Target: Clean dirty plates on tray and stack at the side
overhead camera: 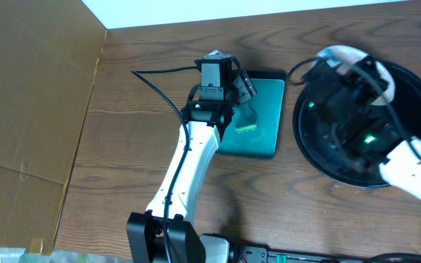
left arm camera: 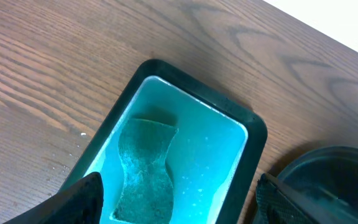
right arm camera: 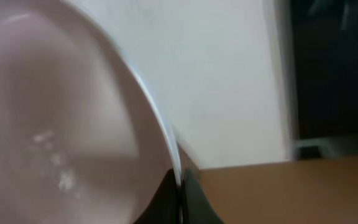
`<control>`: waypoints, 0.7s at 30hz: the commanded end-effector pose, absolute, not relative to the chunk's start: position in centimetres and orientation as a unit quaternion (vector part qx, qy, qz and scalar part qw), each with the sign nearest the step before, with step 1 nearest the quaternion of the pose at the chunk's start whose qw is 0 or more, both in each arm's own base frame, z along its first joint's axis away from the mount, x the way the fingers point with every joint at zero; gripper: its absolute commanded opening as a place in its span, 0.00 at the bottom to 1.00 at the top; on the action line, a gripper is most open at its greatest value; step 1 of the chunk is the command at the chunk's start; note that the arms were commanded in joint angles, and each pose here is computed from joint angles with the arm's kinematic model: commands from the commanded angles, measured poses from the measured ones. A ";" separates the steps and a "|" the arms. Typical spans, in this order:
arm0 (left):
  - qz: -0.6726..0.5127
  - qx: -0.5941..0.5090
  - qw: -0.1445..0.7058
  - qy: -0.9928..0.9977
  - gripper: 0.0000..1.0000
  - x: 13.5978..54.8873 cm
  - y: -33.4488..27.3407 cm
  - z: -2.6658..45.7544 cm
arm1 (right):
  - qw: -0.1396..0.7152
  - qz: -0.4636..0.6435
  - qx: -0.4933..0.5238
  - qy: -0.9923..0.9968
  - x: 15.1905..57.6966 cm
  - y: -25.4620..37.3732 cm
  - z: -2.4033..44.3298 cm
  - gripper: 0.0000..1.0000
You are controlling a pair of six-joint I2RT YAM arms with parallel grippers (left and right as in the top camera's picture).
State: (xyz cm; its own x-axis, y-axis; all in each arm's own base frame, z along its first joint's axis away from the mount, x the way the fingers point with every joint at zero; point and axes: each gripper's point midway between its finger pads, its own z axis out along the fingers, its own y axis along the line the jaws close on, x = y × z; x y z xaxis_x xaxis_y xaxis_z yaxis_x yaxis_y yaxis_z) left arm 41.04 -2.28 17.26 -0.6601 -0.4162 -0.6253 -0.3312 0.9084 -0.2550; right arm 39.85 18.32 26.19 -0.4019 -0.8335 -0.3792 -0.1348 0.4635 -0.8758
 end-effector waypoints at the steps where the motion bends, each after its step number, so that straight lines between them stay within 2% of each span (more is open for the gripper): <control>1: -0.055 -0.200 0.353 0.912 0.79 40.9 -2.2 16.9 | 0.412 -0.183 -0.329 0.830 40.4 18.7 20.4 0.01; 2: -0.055 -0.200 0.353 0.912 0.79 40.9 -2.2 16.9 | 0.399 -0.153 -0.300 0.853 40.8 17.6 19.4 0.01; 6: -0.055 -0.200 0.353 0.912 0.79 40.9 -2.2 16.9 | 0.388 -0.050 -0.078 0.917 43.0 10.6 18.4 0.01; 11: -0.055 -0.200 0.353 0.912 0.79 40.9 -2.2 16.9 | 0.363 0.097 0.108 0.920 44.6 1.5 17.9 0.01; 14: -0.055 -0.200 0.353 0.912 0.79 40.9 -2.2 16.9 | 0.337 0.114 0.315 0.880 43.4 -10.1 16.0 0.01; 17: -0.055 -0.200 0.353 0.912 0.79 40.9 -2.2 16.9 | 0.314 0.115 0.407 0.850 41.8 -15.5 13.9 0.01; 21: -0.055 -0.200 0.353 0.912 0.79 40.9 -2.2 16.9 | 0.284 0.107 0.463 0.833 40.4 -18.8 11.1 0.01</control>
State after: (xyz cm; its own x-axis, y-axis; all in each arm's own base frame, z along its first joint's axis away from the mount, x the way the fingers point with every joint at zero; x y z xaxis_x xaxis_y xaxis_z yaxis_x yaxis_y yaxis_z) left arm 41.05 -2.28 17.25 -0.6601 -0.4162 -0.6253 -0.3312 0.9084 -0.2550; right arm 40.50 -18.64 12.98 -0.4692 0.7383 -0.4845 0.6629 0.6569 0.3592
